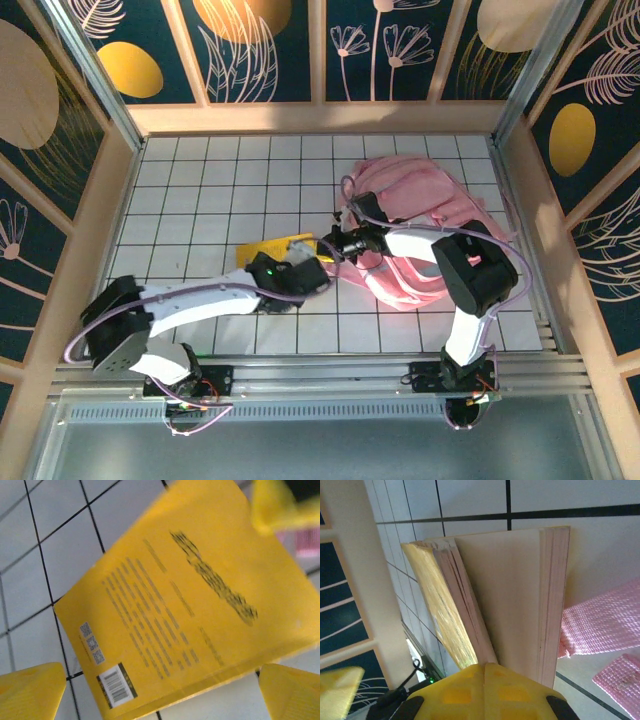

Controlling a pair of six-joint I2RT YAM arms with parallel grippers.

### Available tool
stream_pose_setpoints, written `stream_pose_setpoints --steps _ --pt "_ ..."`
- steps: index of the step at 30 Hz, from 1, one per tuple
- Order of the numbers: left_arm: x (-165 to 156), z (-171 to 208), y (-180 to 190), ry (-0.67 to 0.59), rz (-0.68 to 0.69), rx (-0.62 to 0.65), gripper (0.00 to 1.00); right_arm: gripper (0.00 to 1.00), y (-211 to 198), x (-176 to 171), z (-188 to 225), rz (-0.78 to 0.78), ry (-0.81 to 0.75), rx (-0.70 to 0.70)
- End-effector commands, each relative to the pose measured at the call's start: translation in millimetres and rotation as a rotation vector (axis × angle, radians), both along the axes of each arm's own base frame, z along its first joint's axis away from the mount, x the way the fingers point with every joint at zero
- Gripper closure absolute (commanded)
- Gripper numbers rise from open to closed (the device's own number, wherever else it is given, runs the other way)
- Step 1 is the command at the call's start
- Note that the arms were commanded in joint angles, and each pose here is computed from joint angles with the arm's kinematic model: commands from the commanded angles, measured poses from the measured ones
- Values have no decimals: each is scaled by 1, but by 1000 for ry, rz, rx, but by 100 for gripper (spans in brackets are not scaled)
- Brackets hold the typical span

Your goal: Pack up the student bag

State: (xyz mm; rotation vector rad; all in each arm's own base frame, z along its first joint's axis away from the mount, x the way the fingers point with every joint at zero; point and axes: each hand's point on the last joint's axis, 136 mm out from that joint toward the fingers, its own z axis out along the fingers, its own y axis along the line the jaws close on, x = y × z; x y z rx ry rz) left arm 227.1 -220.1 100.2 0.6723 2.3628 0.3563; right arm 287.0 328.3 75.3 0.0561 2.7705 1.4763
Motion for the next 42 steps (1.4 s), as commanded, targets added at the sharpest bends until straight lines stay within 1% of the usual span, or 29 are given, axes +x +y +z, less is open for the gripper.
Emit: stream_pose_setpoints --steps 1,5,10,12,17,19,21,23,24,25,27,29,31,33,34,35,36,38,39,40,41,42 --pt "1 15 -2 -127 -107 155 1 100 4 13 40 -24 -40 74" --pt "-12 5 -26 -123 -231 147 1 100 3 16 46 -30 -42 82" --pt "-12 -11 -31 -129 -253 216 1 100 3 16 55 -33 -46 100" --pt "-6 -16 -28 -164 -237 272 1 100 2 17 59 -36 -50 105" --pt "7 -32 -12 -261 -192 459 1 100 2 14 61 -31 -48 109" --pt "11 -34 -9 -299 -168 489 2 100 1 12 61 -30 -46 109" --pt "14 -31 -8 -331 -142 488 4 100 1 11 61 -28 -43 111" --pt "19 -29 -6 -355 -114 485 9 100 0 9 60 -23 -40 115" --pt "22 -27 -3 -361 -97 477 12 100 1 8 61 -21 -41 116" --pt "26 -25 0 -368 -74 464 18 100 1 8 60 -20 -40 116" --pt "35 -23 7 -365 -21 424 34 100 0 7 60 -19 -42 116" --pt "42 -20 7 -355 -1 378 60 100 1 8 60 -21 -44 114" --pt "44 -14 2 -360 -8 336 77 100 1 8 62 -24 -49 115" --pt "43 -10 -3 -350 -15 295 90 100 0 10 64 -29 -59 116" --pt "43 -2 -5 -354 -14 260 97 100 -1 11 66 -35 -67 111" --pt "43 3 -4 -357 -13 244 100 100 -2 13 68 -43 -77 104" --pt "42 7 -4 -362 -9 230 100 95 -3 14 69 -50 -87 97" --pt "40 18 -1 -370 -7 192 100 75 -7 17 78 -62 -127 82" --pt "39 23 0 -369 -9 173 100 68 -9 19 85 -72 -165 69" --pt "38 29 1 -368 -9 151 100 55 -15 23 94 -97 -212 41" --pt "36 35 3 -361 -11 123 100 45 -23 28 106 -134 -264 9" --pt "35 40 4 -354 -12 102 100 40 -34 36 116 -185 -306 -16"
